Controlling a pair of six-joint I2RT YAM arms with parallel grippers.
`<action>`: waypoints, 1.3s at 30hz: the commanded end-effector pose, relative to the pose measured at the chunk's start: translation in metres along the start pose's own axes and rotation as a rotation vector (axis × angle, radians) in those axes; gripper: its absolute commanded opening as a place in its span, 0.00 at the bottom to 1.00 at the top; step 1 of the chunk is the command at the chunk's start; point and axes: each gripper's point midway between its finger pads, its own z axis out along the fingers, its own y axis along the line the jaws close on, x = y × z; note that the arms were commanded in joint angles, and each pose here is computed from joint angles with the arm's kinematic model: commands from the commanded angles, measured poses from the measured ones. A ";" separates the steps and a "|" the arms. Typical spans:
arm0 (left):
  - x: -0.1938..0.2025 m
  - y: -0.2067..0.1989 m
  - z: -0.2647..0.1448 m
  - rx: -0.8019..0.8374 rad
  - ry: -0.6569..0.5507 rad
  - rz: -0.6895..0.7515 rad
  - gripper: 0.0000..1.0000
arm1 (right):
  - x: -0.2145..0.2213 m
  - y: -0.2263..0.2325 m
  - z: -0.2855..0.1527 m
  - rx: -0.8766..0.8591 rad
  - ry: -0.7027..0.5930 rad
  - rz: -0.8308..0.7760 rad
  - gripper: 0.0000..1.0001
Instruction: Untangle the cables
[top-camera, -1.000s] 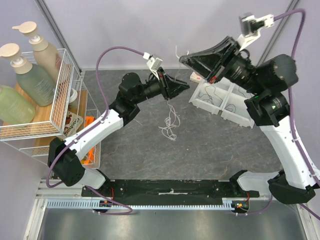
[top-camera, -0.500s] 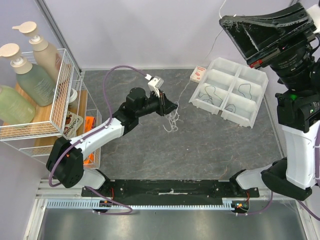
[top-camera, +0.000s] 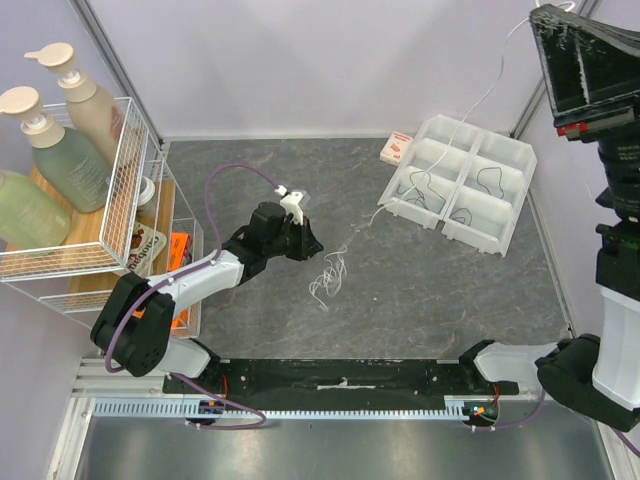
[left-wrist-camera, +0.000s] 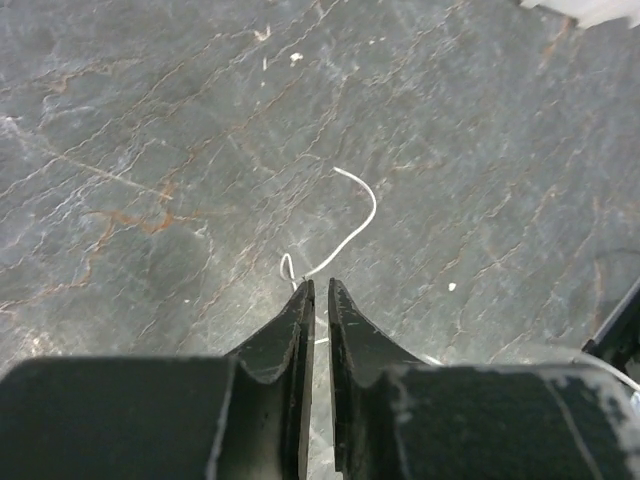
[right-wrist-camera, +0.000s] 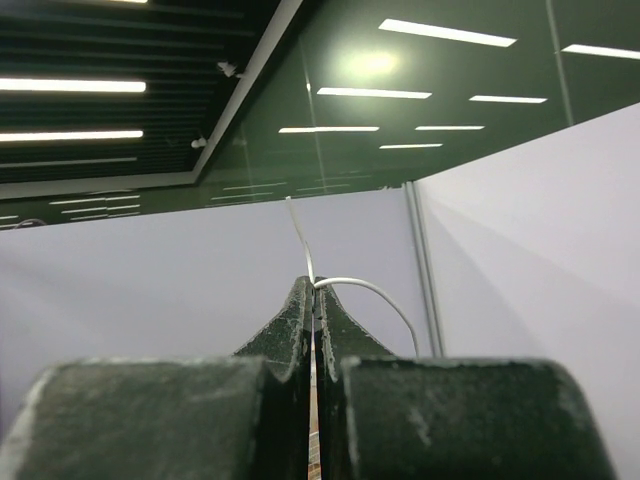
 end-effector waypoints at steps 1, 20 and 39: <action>-0.002 0.014 -0.008 -0.077 0.010 0.075 0.15 | -0.011 -0.012 -0.008 0.083 -0.026 -0.099 0.00; -0.169 -0.182 -0.112 0.669 -0.436 0.239 0.78 | 0.042 -0.019 -0.004 0.031 0.112 0.002 0.00; -0.247 -0.340 -0.157 1.051 -0.579 0.287 0.87 | 0.076 -0.024 0.004 -0.026 0.146 0.126 0.00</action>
